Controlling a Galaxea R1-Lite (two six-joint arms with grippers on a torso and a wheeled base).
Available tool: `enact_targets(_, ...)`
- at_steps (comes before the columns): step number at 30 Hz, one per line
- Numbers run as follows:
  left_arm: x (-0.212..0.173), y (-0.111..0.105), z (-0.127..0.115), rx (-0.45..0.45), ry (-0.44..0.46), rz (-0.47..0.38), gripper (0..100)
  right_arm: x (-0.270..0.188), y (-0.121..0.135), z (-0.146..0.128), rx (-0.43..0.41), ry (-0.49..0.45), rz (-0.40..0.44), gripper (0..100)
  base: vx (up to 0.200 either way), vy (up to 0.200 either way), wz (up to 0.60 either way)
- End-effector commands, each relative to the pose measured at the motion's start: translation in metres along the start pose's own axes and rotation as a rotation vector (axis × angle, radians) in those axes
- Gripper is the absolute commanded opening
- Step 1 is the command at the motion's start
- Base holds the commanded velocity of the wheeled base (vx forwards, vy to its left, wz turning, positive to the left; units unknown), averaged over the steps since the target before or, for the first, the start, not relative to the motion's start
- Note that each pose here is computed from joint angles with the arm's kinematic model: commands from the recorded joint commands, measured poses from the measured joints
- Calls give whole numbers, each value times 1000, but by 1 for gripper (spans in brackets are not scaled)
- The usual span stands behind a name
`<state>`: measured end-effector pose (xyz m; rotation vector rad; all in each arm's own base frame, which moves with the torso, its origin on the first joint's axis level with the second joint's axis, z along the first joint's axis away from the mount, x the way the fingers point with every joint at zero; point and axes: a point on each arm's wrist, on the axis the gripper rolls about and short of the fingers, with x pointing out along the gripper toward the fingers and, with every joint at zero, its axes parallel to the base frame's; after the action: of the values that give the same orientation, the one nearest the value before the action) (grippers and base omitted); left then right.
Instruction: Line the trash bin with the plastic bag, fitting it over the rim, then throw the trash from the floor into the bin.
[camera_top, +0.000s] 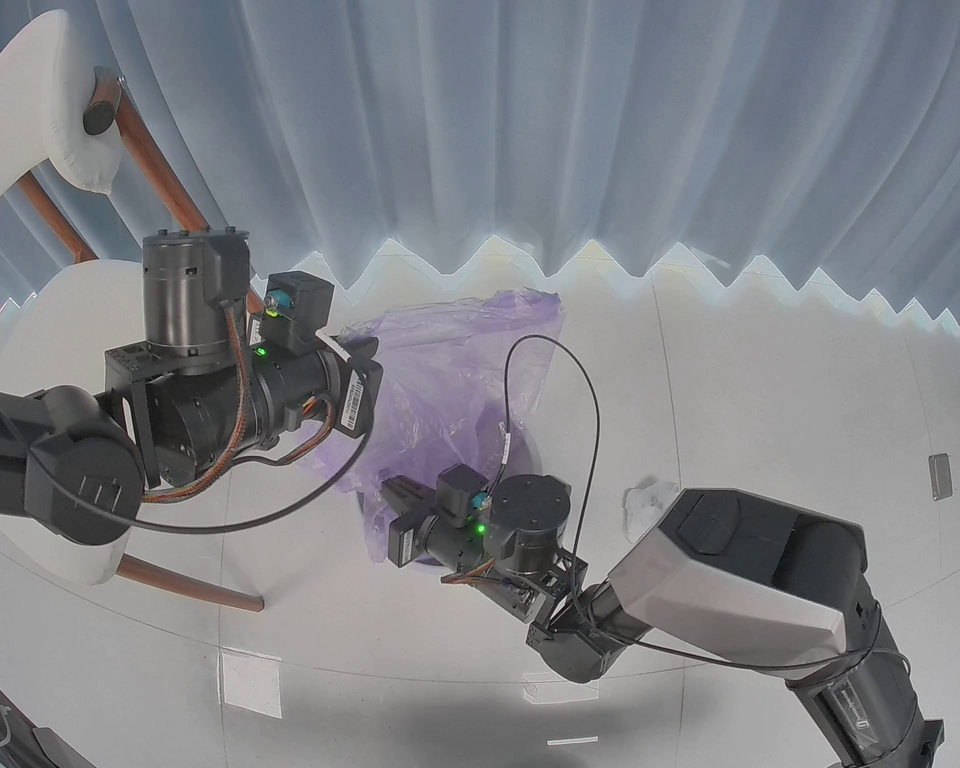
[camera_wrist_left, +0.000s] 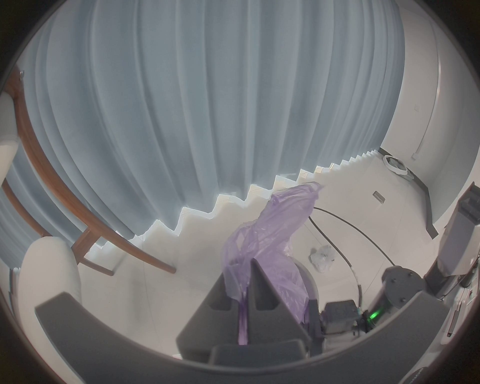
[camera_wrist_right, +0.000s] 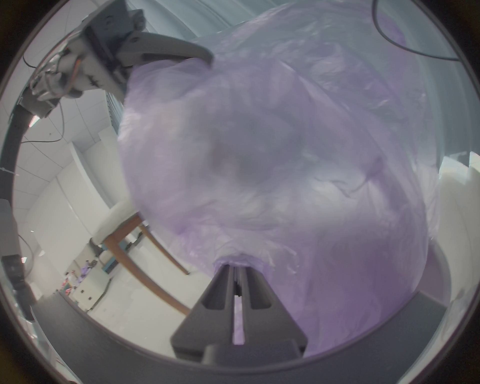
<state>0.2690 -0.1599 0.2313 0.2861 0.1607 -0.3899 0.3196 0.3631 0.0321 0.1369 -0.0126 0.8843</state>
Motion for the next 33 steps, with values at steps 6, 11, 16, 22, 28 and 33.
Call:
enact_targets(6, 20, -1, -21, 80, 97, 25, 0, -111, 71, 21, 139, 259, 287, 0, 0, 0, 0)
enact_targets(11, 26, 2, -27, 95, 127, 53, 0, -165, 57, 37, 210, 282, 242, 0, 0, 0, 0)
enact_targets(16, 25, 2, -28, 96, 140, 49, 0, -211, -10, 55, 245, 240, 5, 0, 0, 0, 0)
enact_targets(22, -5, 1, -20, 115, 209, 5, 0, -210, -102, 78, 243, 72, -275, 0, 0, 0, 0)
enact_targets(28, -27, -2, -12, 120, 218, -26, 0, -168, -167, 72, 77, -33, -353, 0, 0, 0, 0)
enact_targets(33, -37, -2, -8, 122, 216, -35, 0, -127, -180, 69, 28, -107, -313, 0, 0, 0, 0)
